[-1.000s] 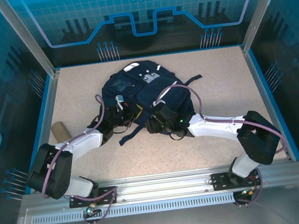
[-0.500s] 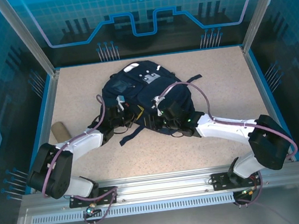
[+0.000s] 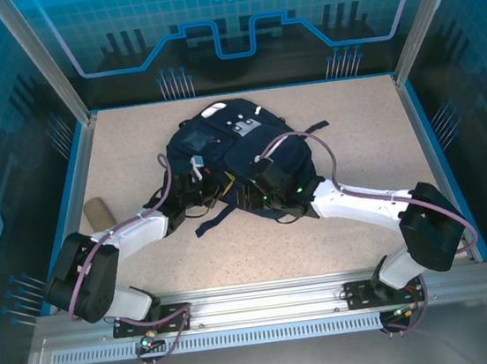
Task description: Pack books, pencil case, and school supplies into a backpack
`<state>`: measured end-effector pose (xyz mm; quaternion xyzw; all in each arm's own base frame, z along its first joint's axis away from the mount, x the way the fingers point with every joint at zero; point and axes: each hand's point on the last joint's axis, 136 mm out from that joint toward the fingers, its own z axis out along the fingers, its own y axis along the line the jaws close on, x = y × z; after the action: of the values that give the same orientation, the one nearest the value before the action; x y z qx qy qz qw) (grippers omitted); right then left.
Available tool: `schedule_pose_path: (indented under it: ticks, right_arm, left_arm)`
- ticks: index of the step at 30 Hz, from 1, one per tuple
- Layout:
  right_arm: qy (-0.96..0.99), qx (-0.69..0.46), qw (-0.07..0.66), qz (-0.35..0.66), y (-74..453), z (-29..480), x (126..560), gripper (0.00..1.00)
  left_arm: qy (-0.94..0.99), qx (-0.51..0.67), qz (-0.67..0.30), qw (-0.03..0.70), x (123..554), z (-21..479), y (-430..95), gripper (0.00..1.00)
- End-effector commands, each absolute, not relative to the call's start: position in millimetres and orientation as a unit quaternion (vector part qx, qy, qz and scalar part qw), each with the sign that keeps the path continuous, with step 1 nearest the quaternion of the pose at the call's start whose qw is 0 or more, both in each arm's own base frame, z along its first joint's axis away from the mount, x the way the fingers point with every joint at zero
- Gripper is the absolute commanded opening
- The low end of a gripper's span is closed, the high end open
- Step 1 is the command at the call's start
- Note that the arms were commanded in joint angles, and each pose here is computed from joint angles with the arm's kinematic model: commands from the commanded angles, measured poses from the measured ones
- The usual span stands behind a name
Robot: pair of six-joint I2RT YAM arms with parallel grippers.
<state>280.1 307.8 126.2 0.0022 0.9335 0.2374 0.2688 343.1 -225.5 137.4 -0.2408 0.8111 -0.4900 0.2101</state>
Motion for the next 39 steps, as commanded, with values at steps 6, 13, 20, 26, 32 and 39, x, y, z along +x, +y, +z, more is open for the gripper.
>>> schedule_pose_path:
  ticks: [6,13,20,26,32,39]
  right_arm:
    - [0.946,0.072,0.247,0.198,308,110,291,0.38]
    - [0.95,0.083,0.242,0.18,312,101,299,0.29]
    - [0.958,0.058,0.261,0.107,298,97,304,0.11]
    - [0.963,0.011,0.267,0.021,266,101,290,0.04]
    - [0.963,0.007,0.262,-0.066,209,104,267,0.02]
    - [0.956,-0.004,0.271,-0.109,173,115,271,0.03]
  left_arm:
    - [0.804,-0.191,-0.524,0.205,335,157,-243,0.0]
    - [0.804,-0.191,-0.525,0.202,334,155,-243,0.0]
    - [0.807,-0.196,-0.518,0.204,334,150,-241,0.0]
    - [0.823,-0.215,-0.48,0.214,335,131,-226,0.0]
    - [0.842,-0.231,-0.434,0.223,336,110,-205,0.0]
    - [0.853,-0.23,-0.411,0.226,338,102,-194,0.0]
